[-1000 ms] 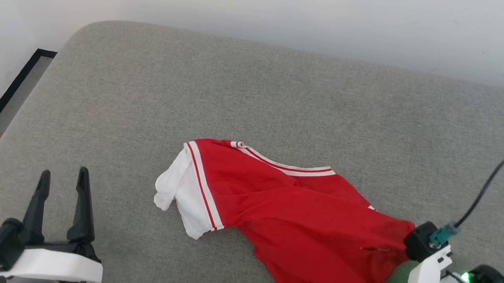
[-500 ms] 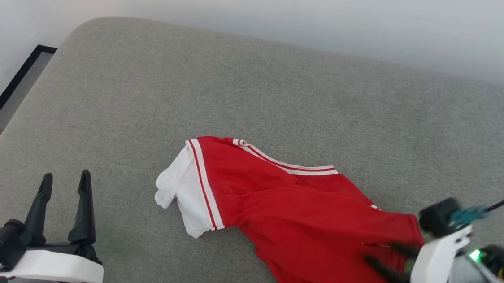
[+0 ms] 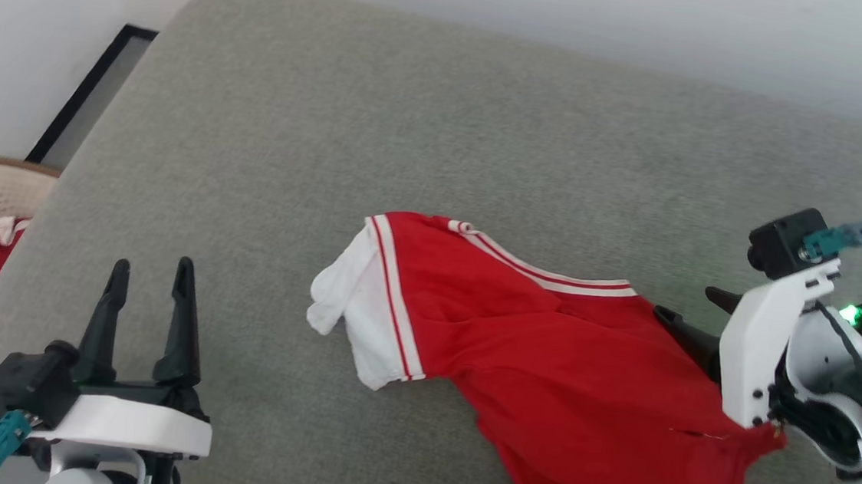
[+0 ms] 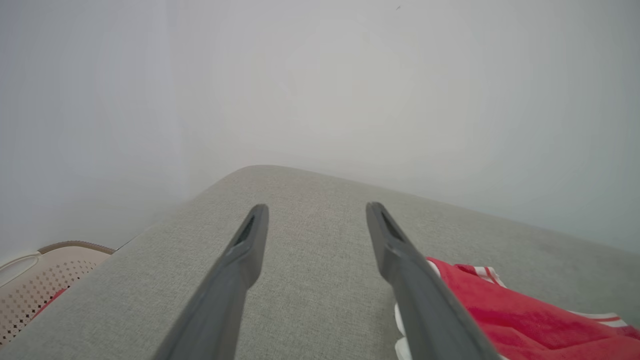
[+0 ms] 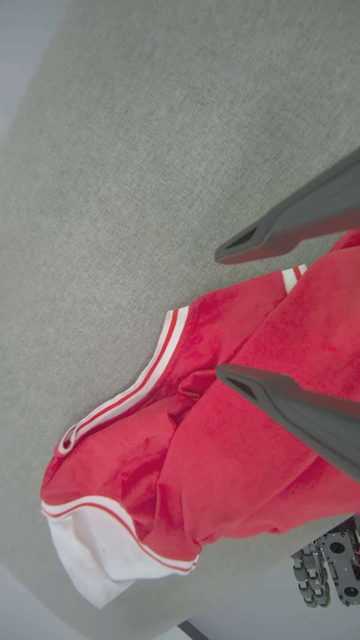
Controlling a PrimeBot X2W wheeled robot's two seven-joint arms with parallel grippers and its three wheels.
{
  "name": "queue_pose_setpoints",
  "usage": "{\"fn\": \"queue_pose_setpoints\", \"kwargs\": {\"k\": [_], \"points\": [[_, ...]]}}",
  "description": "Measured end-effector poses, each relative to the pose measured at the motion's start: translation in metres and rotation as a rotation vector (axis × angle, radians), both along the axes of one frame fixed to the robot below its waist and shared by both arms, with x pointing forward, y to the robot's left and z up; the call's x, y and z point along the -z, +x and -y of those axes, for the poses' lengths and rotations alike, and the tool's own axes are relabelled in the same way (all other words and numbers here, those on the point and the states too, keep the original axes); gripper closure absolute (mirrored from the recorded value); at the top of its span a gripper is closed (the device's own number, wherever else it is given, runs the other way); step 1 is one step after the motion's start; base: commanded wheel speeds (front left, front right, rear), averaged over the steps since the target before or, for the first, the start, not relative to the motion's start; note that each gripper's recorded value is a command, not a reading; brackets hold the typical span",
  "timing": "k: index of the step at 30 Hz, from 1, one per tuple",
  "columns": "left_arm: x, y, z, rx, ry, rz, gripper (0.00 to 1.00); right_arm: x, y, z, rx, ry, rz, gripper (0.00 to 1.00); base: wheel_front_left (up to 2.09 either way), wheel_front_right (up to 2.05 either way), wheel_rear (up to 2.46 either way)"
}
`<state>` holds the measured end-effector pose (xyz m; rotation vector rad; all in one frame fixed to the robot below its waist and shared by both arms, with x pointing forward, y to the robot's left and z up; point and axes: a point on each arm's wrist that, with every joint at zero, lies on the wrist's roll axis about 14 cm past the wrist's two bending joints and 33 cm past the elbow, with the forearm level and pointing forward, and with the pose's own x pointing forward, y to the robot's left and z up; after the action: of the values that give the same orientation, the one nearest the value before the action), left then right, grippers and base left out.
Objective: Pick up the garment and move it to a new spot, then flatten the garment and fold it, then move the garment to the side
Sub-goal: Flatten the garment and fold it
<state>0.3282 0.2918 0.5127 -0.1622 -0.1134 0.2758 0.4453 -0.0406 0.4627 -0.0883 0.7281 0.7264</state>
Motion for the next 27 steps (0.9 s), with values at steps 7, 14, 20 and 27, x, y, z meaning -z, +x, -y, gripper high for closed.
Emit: {"fn": "queue_pose_setpoints", "kwargs": {"k": [7,14,20,27], "points": [[0.005,-0.004,-0.007,-0.034,-0.002,-0.022,0.0,0.046,0.006,-0.019,-0.08,-0.093,-0.151,0.0,0.0,0.0,0.0],[0.008,-0.007,-0.015,-0.066,-0.009,-0.033,0.0,0.08,0.002,-0.025,-0.143,-0.181,-0.261,0.28,0.0,0.0,0.0],[0.01,-0.006,-0.016,-0.077,-0.021,-0.035,0.0,0.085,0.019,-0.021,-0.119,-0.181,-0.235,1.0,0.0,0.0,0.0],[0.006,-0.004,-0.014,-0.06,-0.024,-0.019,0.0,0.064,0.066,0.035,0.06,-0.19,-0.11,1.0,0.0,0.0,0.0]]}}
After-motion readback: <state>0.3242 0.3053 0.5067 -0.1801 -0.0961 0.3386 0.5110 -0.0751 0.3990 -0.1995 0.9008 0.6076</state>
